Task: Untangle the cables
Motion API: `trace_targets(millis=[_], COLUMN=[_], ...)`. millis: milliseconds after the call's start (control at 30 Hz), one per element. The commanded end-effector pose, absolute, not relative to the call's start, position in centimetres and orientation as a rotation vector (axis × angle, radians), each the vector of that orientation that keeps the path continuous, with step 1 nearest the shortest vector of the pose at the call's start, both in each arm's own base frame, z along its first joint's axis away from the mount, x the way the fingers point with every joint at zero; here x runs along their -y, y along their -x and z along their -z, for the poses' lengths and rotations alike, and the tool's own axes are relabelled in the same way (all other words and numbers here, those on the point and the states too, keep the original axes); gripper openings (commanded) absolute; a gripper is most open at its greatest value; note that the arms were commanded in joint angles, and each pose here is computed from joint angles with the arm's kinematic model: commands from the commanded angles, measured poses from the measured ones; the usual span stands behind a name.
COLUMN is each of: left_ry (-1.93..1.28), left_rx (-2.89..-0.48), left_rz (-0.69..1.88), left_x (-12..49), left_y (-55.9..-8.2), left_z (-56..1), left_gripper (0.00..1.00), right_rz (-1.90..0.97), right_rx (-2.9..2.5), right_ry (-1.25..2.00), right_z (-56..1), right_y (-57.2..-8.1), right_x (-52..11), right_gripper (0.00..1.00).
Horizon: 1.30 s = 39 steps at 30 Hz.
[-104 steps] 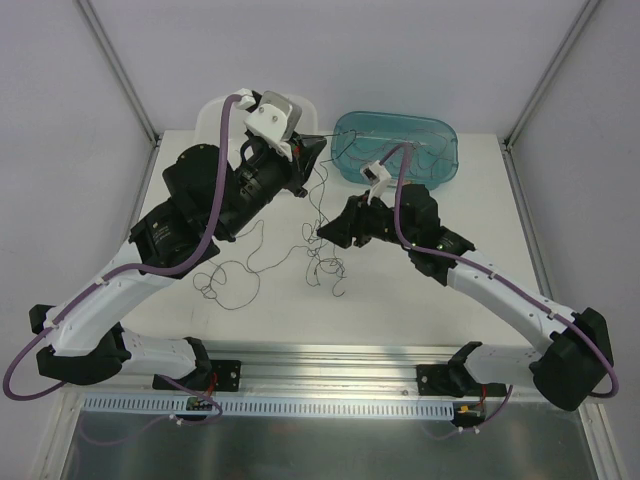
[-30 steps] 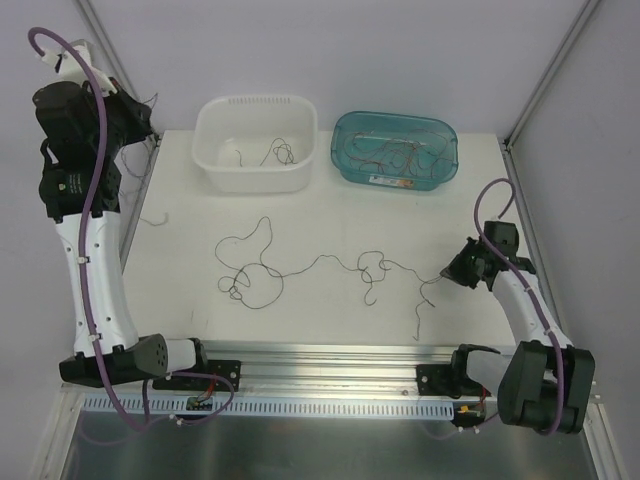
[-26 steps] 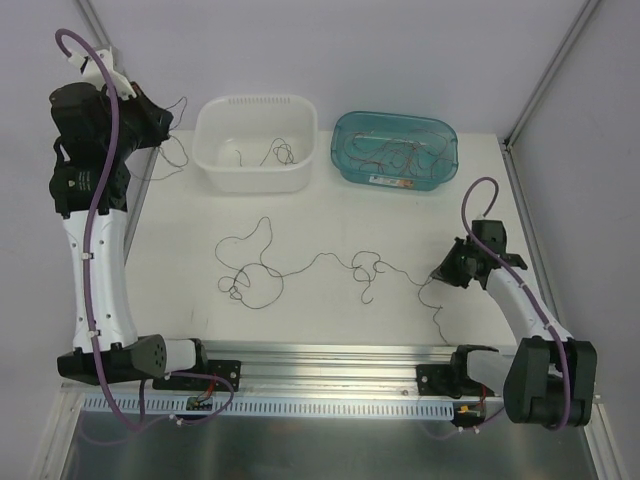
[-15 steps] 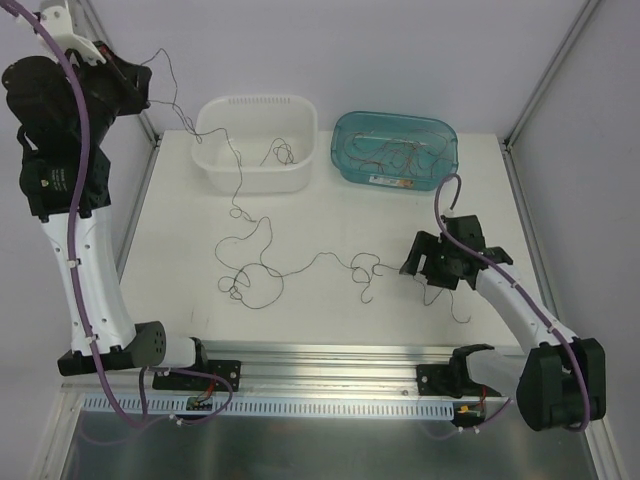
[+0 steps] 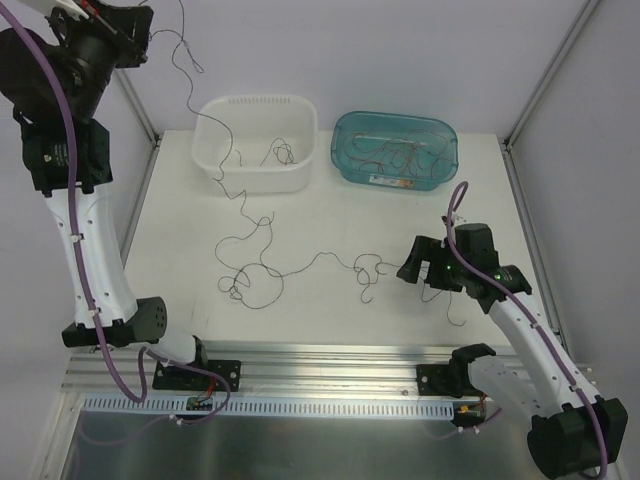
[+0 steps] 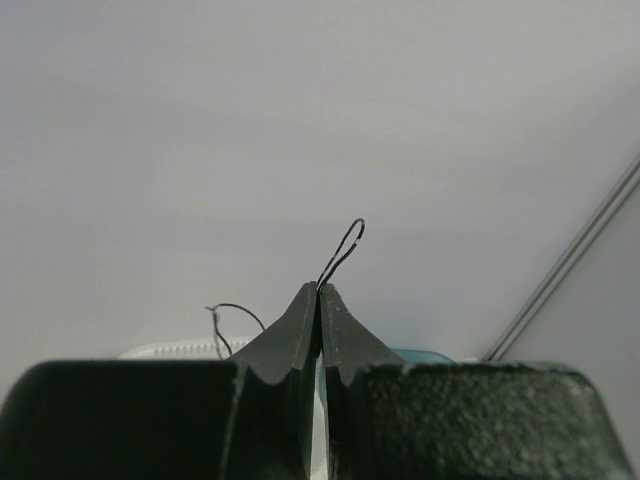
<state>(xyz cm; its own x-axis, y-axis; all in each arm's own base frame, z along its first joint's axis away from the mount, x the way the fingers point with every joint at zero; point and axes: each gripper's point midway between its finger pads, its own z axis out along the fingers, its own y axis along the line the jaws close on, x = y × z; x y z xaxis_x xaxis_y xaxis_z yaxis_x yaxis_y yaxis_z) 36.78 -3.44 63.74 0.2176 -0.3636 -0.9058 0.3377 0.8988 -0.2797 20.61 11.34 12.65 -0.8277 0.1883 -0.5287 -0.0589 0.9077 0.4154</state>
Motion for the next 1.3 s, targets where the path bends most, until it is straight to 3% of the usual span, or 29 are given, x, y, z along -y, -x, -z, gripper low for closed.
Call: trace_targets(millis=[0,500,600,767,867,1000,1133,1267], left_ry=[-0.030,0.025,0.028,0.036,0.023,-0.041,-0.040,-0.106], left_rx=[-1.144,-0.973,-1.015,-1.227,-1.352,-1.459,-1.504,-1.520], left_rz=[0.555,0.521,0.500,0.507,0.490,0.422,0.423,0.438], left_x=[5.0,3.7,3.5,4.0,4.7,5.6,5.8,8.1], left_y=[-37.4,-44.2,-47.5,-54.8,-57.4,-58.6,-56.9,-53.0], left_z=[-66.7,-68.6,-66.2,-56.3,-50.3,-44.9,-43.5,-43.7], left_gripper=[0.00,0.00,0.00,0.00,0.07,0.29,0.67,0.85], right_rz=[-0.608,-0.615,-0.606,-0.599,-0.599,-0.599,-0.595,-0.512], right_rx=[-2.442,-2.456,-2.465,-2.489,-2.488,-2.489,-2.484,-2.488], right_ry=[-0.014,0.010,0.004,-0.004,-0.006,0.000,0.001,-0.055], right_z=[-14.0,-13.6,-13.3,-12.7,-12.8,-12.9,-13.1,-13.1], right_y=[-20.4,-20.6,-20.5,-20.4,-20.4,-20.5,-20.4,-20.8], right_x=[-12.0,-12.2,-12.1,-12.1,-12.1,-12.1,-12.2,-11.0], right_gripper=[0.99,0.97,0.97,0.97,0.97,0.97,0.97,0.98])
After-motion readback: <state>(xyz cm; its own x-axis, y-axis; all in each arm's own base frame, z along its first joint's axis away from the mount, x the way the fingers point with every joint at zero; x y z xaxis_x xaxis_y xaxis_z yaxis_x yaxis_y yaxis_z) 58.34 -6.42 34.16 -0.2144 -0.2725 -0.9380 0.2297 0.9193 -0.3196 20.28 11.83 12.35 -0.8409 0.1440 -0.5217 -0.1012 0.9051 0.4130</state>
